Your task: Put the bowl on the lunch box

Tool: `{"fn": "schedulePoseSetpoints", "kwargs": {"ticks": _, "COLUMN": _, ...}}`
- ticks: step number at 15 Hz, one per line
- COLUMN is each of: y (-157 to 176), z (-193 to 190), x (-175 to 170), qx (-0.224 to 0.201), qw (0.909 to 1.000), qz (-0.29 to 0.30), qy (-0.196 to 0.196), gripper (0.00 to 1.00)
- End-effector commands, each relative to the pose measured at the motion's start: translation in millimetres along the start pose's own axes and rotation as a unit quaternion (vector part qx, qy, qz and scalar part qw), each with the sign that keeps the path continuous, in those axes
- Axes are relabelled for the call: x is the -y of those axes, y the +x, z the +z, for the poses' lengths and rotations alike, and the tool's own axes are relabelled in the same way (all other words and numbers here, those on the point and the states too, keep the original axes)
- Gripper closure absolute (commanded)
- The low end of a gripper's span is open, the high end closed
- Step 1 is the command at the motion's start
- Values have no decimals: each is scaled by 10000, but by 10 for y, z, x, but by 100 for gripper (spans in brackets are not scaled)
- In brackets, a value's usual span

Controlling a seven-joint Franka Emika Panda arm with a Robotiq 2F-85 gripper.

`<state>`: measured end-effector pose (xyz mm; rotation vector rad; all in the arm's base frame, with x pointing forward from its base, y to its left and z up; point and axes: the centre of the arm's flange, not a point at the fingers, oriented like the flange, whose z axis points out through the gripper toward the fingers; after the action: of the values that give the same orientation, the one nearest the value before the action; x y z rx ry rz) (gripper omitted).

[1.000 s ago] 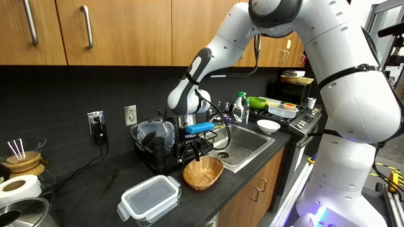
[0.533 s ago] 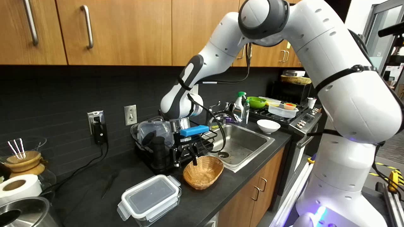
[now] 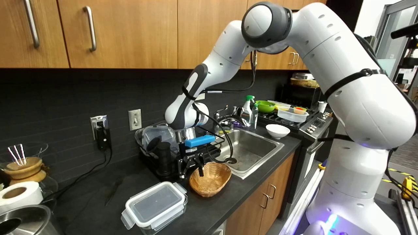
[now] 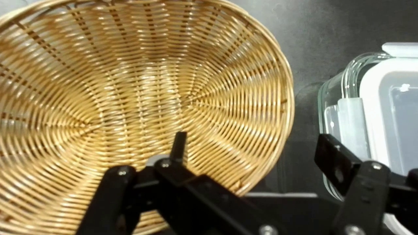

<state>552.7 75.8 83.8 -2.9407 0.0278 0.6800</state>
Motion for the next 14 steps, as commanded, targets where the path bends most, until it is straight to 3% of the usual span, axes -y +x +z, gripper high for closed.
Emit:
{"fn": "schedulePoseSetpoints", "kwargs": {"ticks": 1, "y": -196, "z": 163, "x": 219, "qx": -797, "qw": 9958, "qz": 330, "qy": -317, "gripper": 0}}
{"fn": "schedulePoseSetpoints", "kwargs": {"ticks": 5, "y": -165, "z": 357, "x": 357, "qx": -1365, "qw": 9882, "qz": 352, "qy": -594, "gripper": 0}}
{"fn": "schedulePoseSetpoints", "kwargs": {"ticks": 14, "y": -218, "z": 398, "x": 332, "qx": -1837, "qw": 9797, "qz": 505, "qy": -628, "gripper": 0}}
